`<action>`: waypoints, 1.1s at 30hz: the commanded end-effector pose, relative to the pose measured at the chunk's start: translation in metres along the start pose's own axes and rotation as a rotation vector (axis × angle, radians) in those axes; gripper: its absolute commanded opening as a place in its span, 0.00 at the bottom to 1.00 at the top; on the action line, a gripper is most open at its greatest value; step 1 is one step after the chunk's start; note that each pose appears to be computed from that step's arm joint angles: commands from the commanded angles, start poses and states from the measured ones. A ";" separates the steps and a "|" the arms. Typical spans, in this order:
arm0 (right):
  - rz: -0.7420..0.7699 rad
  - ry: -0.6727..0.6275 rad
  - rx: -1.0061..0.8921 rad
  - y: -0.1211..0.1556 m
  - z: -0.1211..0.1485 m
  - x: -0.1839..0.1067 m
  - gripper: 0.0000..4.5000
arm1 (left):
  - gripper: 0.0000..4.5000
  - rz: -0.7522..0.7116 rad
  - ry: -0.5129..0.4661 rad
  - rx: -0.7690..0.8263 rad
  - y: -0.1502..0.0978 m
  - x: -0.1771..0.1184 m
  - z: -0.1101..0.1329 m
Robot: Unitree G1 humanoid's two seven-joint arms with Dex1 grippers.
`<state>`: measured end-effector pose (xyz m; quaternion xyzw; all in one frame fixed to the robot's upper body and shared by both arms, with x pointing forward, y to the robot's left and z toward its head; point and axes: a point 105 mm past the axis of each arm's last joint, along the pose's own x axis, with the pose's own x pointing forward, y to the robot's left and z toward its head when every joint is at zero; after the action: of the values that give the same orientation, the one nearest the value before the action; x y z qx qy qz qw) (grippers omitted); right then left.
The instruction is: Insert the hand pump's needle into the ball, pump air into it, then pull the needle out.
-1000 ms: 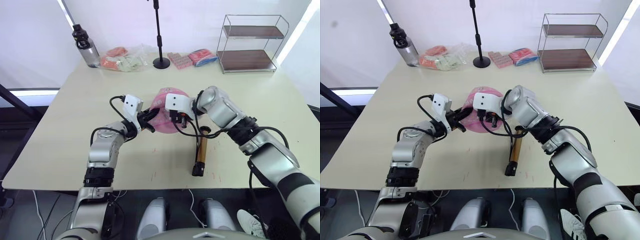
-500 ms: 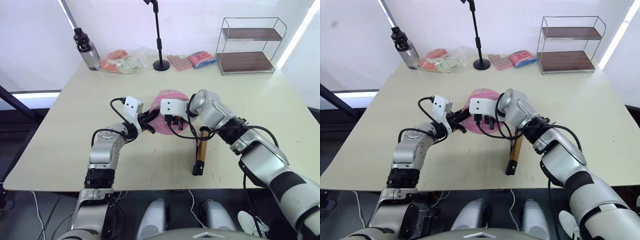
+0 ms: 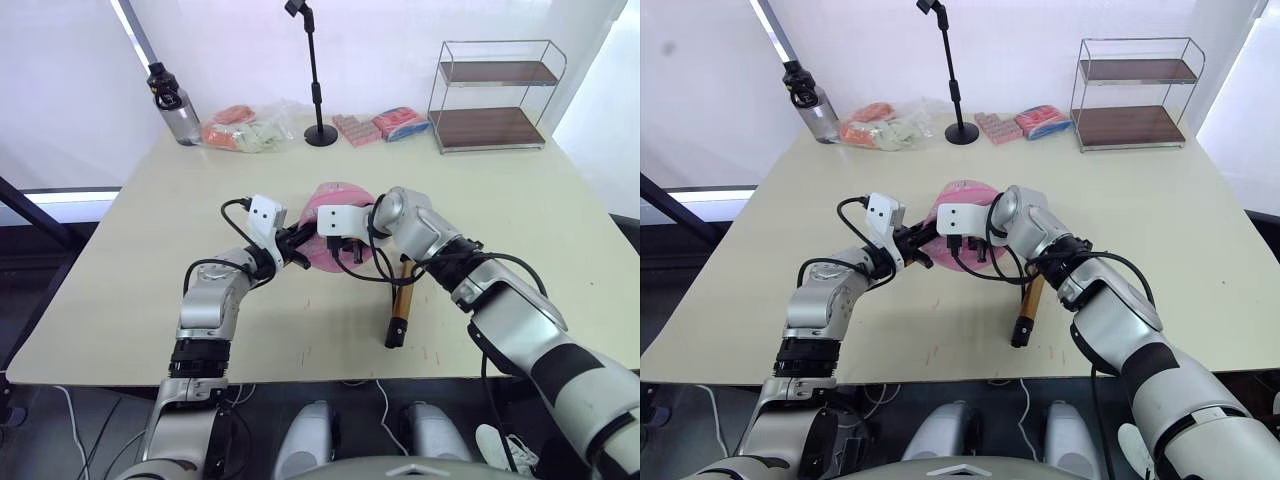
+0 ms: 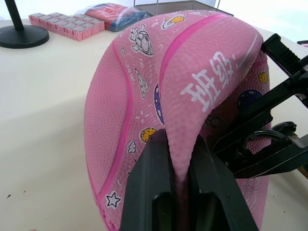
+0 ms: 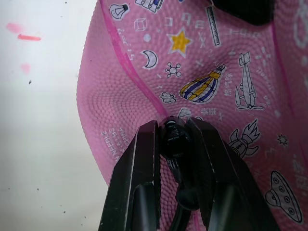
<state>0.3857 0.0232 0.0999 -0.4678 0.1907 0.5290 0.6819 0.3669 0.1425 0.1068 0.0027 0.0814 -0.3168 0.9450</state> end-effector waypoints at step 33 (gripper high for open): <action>-0.302 -0.659 0.511 0.031 -0.038 -0.152 0.99 | 0.00 -0.146 0.081 -0.023 -0.023 0.013 -0.022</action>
<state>0.3157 -0.0878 0.1679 -0.1071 0.0507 0.4814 0.8684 0.3695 0.1338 0.1177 0.0029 0.0618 -0.3548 0.9329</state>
